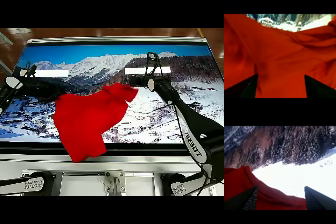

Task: Fold the shirts.

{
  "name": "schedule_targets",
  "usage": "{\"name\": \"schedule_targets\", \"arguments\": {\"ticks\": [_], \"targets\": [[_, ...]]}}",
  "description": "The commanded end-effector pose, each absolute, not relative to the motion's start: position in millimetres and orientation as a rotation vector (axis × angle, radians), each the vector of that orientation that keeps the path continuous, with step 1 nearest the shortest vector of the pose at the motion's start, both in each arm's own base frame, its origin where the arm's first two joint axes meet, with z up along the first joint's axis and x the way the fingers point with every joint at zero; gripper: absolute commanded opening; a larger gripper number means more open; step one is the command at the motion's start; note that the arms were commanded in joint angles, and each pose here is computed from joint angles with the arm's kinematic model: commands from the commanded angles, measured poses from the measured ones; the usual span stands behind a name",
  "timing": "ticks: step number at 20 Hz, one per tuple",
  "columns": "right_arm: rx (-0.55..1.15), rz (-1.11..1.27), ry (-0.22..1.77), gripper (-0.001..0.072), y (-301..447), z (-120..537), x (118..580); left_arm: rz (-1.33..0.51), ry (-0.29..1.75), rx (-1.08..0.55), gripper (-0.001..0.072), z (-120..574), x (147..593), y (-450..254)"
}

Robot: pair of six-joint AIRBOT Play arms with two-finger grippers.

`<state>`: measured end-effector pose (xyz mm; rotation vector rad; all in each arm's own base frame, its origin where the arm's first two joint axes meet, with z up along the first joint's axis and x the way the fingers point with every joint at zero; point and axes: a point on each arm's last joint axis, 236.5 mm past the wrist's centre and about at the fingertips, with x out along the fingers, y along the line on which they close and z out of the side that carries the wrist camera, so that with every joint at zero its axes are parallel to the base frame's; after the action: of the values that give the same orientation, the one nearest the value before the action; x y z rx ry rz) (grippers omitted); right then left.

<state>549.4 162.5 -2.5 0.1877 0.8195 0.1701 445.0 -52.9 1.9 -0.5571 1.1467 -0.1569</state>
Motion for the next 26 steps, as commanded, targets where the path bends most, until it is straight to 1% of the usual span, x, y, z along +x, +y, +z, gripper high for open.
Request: {"name": "schedule_targets", "arguments": {"ticks": [1, 3, 5, 7, 9, 10, 12, 13, 16, 19, 22, 23, 25, 26], "targets": [[0.022, 0.148, 0.913, 0.0692, 119.8, 13.8, 528.5, -0.187, 1.301, -0.599, 0.0715, -10.3, 413.4, -31.8], [-0.018, 0.076, 0.995, 0.0691, 72.3, 26.2, 506.4, -0.238, 1.380, -0.594, 0.0715, -0.6, 376.8, -9.3], [0.025, 0.062, 1.138, 0.0690, 40.5, 20.1, 474.6, -0.252, 1.435, -0.628, 0.0715, 0.3, 338.3, 4.1], [0.143, 0.154, 1.254, 0.0690, 44.1, 5.3, 447.9, -0.215, 1.475, -0.696, 0.0720, -20.6, 301.0, 3.9], [0.264, 0.202, 1.293, 0.0690, 57.0, -7.4, 436.1, -0.199, 1.535, -0.762, 0.0720, -51.9, 266.4, -10.5], [0.302, 0.212, 1.306, 0.0690, 63.1, -15.0, 431.7, -0.226, 1.561, -0.804, 0.0720, -64.2, 252.6, -23.6], [0.347, 0.229, 1.319, 0.0690, 77.0, -28.0, 425.3, -0.245, 1.558, -0.880, 0.0720, -81.4, 240.0, -42.0], [0.368, 0.235, 1.319, 0.0690, 82.8, -33.1, 423.8, -0.233, 1.554, -0.882, 0.0720, -91.0, 235.4, -43.9], [0.457, 0.267, 1.316, 0.0690, 100.7, -40.7, 422.3, -0.168, 1.540, -0.874, 0.0720, -109.5, 232.7, -38.3], [0.516, 0.345, 1.363, 0.0690, 120.1, -51.5, 416.6, -0.178, 1.537, -0.863, 0.0720, -114.4, 237.4, -44.7], [0.609, 0.369, 1.398, 0.0690, 134.7, -62.3, 416.0, -0.201, 1.544, -0.809, 0.0717, -122.2, 242.4, -59.2], [0.614, 0.375, 1.411, 0.0690, 139.1, -67.0, 414.6, -0.204, 1.527, -0.799, 0.0641, -123.1, 247.9, -64.1], [0.597, 0.394, 1.446, 0.0690, 152.7, -77.2, 408.1, -0.200, 1.474, -0.831, 0.0196, -119.7, 262.8, -71.5], [0.584, 0.405, 1.460, 0.0690, 160.6, -82.1, 404.9, -0.198, 1.453, -0.853, 0.0095, -116.9, 268.5, -72.5]]}}
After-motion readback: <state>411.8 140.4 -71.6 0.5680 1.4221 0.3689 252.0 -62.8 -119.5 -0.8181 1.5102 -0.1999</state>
